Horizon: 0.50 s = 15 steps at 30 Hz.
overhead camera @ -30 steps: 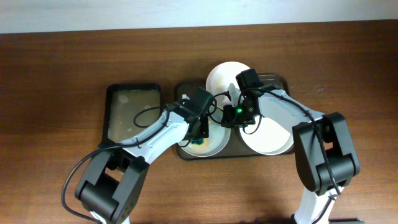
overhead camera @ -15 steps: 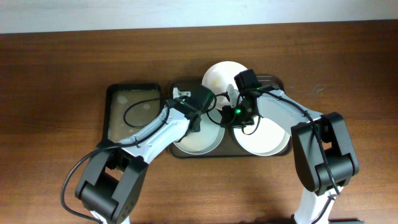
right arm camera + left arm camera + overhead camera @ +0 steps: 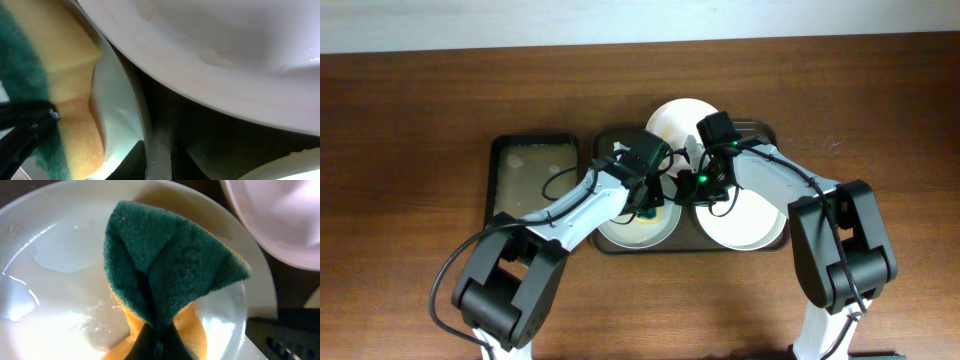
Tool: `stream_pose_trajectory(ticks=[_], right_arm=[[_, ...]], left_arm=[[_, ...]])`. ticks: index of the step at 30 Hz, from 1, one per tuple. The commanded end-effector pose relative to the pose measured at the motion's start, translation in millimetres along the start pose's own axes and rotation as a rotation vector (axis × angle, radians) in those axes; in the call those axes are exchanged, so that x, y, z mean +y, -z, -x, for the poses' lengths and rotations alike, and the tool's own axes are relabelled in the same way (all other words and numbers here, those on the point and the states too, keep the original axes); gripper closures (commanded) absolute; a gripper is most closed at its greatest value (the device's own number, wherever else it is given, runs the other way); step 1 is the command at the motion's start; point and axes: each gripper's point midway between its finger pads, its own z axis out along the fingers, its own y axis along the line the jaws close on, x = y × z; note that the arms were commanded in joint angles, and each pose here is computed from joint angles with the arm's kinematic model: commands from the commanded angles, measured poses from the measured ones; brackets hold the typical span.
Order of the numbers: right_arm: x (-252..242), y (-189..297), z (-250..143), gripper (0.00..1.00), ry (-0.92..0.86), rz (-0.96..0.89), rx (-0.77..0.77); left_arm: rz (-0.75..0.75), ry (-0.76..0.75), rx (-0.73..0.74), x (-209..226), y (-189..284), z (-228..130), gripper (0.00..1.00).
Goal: Clean dirty plates on tray and stack at the side
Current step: 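Scrub the pale blue plate with the sponge in the left gripper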
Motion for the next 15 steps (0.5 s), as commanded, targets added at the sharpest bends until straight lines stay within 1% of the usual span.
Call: stream_pose_trajectory(ticks=[1, 2, 6, 8, 9, 12, 15], right_arm=[[-6.9, -5.1, -0.9, 0.81, -0.007, -0.027, 0.011], [-6.8, -5.1, -0.8, 0.81, -0.007, -0.027, 0.011], [-6.9, -5.1, -0.9, 0.81, -0.007, -0.027, 0.011], [-6.9, -5.1, -0.8, 0.81, -0.007, -0.027, 0.011], [-6.8, -5.1, -0.7, 0.82, -0.006, -0.027, 0.010], [-6.4, -5.1, 0.8, 0.96, -0.004, -0.025, 0.004], [-1.6, -0.5, 3.8, 0.96, 0.003, -0.011, -0.009]], left_arm=[[0.184, 0.007, -0.022, 36.5, -15.6, 1.3, 1.00], [0.229, 0.006, -0.035, 46.2, -13.8, 3.4, 1.00], [0.487, -0.016, -0.100, 99.0, 4.7, 13.4, 1.00], [0.551, -0.025, -0.113, 111.7, 12.0, 15.5, 1.00], [0.572, -0.025, -0.114, 116.7, 16.3, 16.2, 1.00], [0.576, -0.011, -0.125, 120.9, 25.1, 20.5, 1.00], [0.545, 0.018, -0.160, 118.7, 44.7, 30.6, 1.00]])
